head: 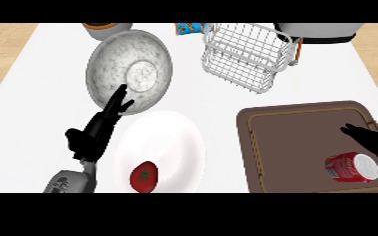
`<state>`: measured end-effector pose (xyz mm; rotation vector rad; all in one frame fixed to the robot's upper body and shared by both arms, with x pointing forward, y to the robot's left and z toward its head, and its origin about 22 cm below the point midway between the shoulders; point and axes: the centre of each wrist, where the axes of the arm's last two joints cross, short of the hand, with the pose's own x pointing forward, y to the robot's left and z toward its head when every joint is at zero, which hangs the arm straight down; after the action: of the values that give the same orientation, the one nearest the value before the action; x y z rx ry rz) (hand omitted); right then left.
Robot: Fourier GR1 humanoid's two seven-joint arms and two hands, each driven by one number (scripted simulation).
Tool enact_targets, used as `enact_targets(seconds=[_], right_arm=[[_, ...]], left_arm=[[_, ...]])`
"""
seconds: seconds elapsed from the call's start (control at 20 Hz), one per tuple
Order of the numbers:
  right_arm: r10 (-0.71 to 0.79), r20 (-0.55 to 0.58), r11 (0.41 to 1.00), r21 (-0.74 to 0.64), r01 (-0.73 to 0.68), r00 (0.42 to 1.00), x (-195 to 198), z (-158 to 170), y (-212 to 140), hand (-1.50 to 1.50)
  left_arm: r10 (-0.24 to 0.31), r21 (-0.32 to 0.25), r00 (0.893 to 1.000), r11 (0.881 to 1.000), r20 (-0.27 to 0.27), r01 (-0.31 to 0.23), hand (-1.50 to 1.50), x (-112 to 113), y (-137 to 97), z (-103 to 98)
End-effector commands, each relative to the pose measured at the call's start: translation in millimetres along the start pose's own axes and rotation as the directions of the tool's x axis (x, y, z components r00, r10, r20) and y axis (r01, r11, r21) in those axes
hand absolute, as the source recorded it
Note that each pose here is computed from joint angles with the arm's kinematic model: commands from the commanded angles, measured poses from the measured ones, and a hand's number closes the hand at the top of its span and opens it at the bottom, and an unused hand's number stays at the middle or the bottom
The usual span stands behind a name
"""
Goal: Pick the can from the tray and place it in the tiered basket
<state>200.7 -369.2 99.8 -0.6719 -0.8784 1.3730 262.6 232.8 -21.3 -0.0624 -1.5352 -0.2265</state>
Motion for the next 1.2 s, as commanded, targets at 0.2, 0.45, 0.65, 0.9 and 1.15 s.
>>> enact_targets(seconds=[0.2, 0.45, 0.65, 0.9, 1.15], right_arm=[[-0.018, 0.002, 0.999, 0.035, 0.018, 1.000, -18.1, -28.2, 32.0, -1.50], [-0.007, 0.020, 0.999, 0.038, 0.006, 1.000, -6.0, -33.0, 21.0, -1.50], [-0.067, 0.071, 0.998, 0.013, 0.066, 0.995, -16.9, -47.0, 40.5, 1.50], [-0.093, 0.176, 0.992, -0.074, 0.107, 0.980, -23.5, -39.8, 29.5, 1.50], [-0.085, 0.201, 0.990, -0.093, 0.106, 0.976, 1.3, -40.6, 41.5, 1.50]], left_arm=[[0.010, -0.013, 1.000, 1.000, 0.009, -0.010, 0.00, 4.0, 27.1, 3.3], [0.020, -0.014, 1.000, 1.000, 0.005, -0.020, 0.00, 0.8, 23.0, -15.9], [0.023, -0.020, 1.000, 1.000, -0.020, -0.023, 0.00, 4.5, -12.0, -0.8], [0.009, -0.006, 1.000, 1.000, 0.004, -0.009, 0.00, -4.7, 0.4, 12.9], [0.022, -0.016, 1.000, 1.000, -0.011, -0.022, 0.00, 0.6, -8.7, 3.6]])
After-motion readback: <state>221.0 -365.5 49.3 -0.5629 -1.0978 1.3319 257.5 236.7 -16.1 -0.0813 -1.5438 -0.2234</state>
